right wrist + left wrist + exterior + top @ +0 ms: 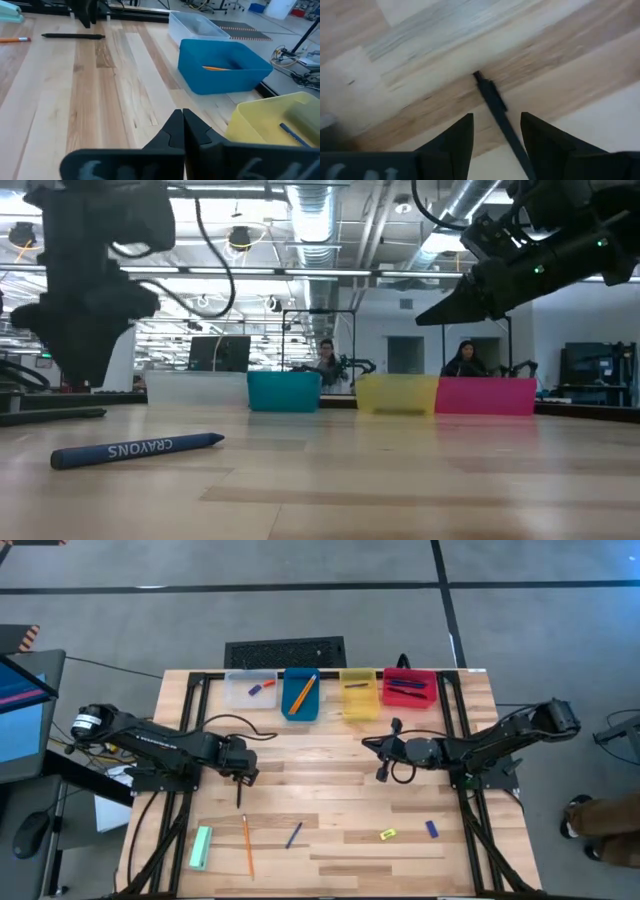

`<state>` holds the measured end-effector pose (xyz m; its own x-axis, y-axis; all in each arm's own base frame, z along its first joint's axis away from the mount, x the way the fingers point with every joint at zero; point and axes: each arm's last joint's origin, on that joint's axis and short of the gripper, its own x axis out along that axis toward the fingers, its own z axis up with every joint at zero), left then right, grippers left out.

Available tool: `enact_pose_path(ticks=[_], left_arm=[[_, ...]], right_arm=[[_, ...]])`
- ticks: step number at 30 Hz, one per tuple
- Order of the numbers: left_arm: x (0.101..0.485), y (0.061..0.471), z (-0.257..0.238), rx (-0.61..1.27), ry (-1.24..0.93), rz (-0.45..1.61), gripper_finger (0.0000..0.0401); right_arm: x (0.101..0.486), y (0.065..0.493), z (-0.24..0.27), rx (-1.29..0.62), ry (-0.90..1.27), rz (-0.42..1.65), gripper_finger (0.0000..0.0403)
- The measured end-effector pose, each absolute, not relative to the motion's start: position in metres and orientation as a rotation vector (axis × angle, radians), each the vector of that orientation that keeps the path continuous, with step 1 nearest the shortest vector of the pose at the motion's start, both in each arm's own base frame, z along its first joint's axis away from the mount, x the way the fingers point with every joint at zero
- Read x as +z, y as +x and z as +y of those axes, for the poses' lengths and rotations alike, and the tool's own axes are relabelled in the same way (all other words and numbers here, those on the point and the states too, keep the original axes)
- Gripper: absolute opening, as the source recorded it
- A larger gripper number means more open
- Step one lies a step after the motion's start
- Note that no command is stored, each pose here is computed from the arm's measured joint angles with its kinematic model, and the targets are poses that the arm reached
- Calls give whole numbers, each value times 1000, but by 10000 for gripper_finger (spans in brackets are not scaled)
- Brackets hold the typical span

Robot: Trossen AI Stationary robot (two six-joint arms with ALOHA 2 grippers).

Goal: Sort crayons/erasers/pens/pencils in bins
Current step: Put the black pen into the red bin

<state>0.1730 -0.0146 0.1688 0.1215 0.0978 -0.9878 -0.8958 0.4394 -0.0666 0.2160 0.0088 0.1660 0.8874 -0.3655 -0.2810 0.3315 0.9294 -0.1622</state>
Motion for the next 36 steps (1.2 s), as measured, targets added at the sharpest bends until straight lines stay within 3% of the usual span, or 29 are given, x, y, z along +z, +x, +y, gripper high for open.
enact_pose_path(ticks=[15,26,36], left_arm=[[136,162,-15,865,-971,1202,149],[134,160,-15,812,-891,1245,55],[141,168,-15,736,-780,1202,32]], right_arm=[[165,216,9,-361,-120,324,3],[165,216,6,-372,-117,324,4],[165,216,6,-371,-116,324,5]])
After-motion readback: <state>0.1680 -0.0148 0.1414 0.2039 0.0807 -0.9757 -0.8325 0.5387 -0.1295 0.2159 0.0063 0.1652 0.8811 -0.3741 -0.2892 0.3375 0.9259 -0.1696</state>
